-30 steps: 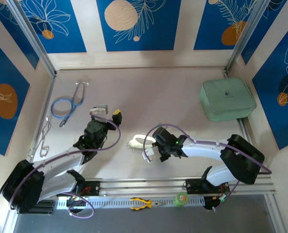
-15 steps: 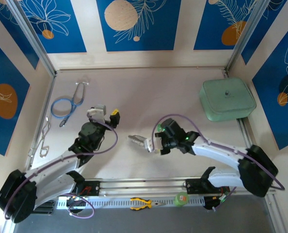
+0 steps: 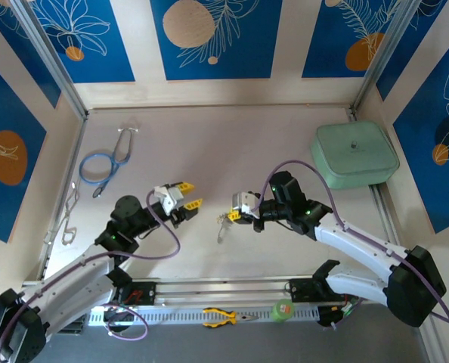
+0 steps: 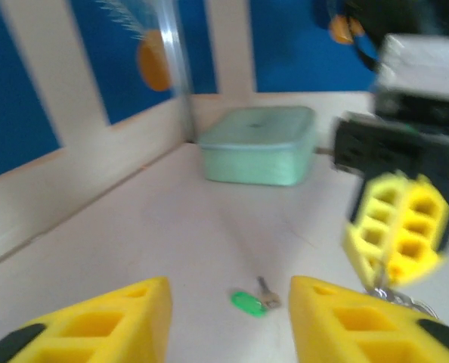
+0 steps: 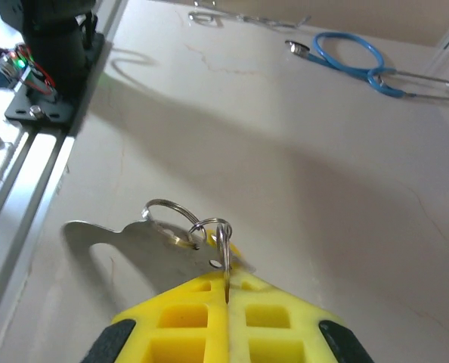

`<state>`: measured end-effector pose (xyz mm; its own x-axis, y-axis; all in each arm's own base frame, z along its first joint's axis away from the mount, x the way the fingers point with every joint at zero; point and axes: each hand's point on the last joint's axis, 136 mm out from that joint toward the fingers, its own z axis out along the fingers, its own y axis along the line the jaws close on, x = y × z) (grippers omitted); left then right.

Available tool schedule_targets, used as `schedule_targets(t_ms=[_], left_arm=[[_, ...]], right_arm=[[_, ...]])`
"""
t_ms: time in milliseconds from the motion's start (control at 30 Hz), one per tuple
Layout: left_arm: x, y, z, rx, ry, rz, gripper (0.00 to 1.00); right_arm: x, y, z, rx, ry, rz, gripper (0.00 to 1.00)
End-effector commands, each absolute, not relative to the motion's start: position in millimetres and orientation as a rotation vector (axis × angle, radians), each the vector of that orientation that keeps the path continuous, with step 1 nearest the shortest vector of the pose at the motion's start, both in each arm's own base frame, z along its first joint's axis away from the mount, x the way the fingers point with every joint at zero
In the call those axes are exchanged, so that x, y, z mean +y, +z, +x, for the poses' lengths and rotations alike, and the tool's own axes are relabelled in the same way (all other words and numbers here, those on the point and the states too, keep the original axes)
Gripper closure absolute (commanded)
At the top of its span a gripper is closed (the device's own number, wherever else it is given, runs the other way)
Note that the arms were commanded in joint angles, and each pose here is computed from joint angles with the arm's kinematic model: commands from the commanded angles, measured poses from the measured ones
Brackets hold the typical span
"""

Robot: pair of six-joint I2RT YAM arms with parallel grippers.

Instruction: Put the keys on the keyring

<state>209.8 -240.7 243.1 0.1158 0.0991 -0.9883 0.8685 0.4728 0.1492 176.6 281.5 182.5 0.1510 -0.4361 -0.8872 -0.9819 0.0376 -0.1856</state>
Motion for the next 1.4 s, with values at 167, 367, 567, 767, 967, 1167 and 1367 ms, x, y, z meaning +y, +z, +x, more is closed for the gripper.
schedule_targets(t_ms=[167, 367, 567, 767, 967, 1167, 1367], left_arm=[[-274, 226, 180, 1.275, -0.895, 1.244, 0.77], [-282, 211, 162, 1.263, -0.983, 1.371, 0.80], [-286, 191, 153, 1.310, -1.008, 1.447, 0.72], [-292, 185, 160, 1.314, -0.939, 1.468, 0.74], [-293, 186, 160, 1.305, -0.928, 1.475, 0.75], [-296, 182, 163, 1.322, -0.906, 1.484, 0.76], [-293, 180, 178, 1.373, -0.813, 1.454, 0.75]], right_arm=[[290, 205, 165, 1.320, 0.788, -1.573, 1.00], [291, 196, 171, 1.347, 0.724, -1.584, 1.00], [293, 192, 172, 1.366, 0.714, -1.588, 1.00], [297, 186, 167, 1.364, 0.696, -1.637, 1.00], [300, 182, 169, 1.383, 0.661, -1.661, 1.00], [304, 181, 165, 1.379, 0.678, -1.685, 1.00], [301, 177, 165, 1.390, 0.669, -1.694, 1.00]])
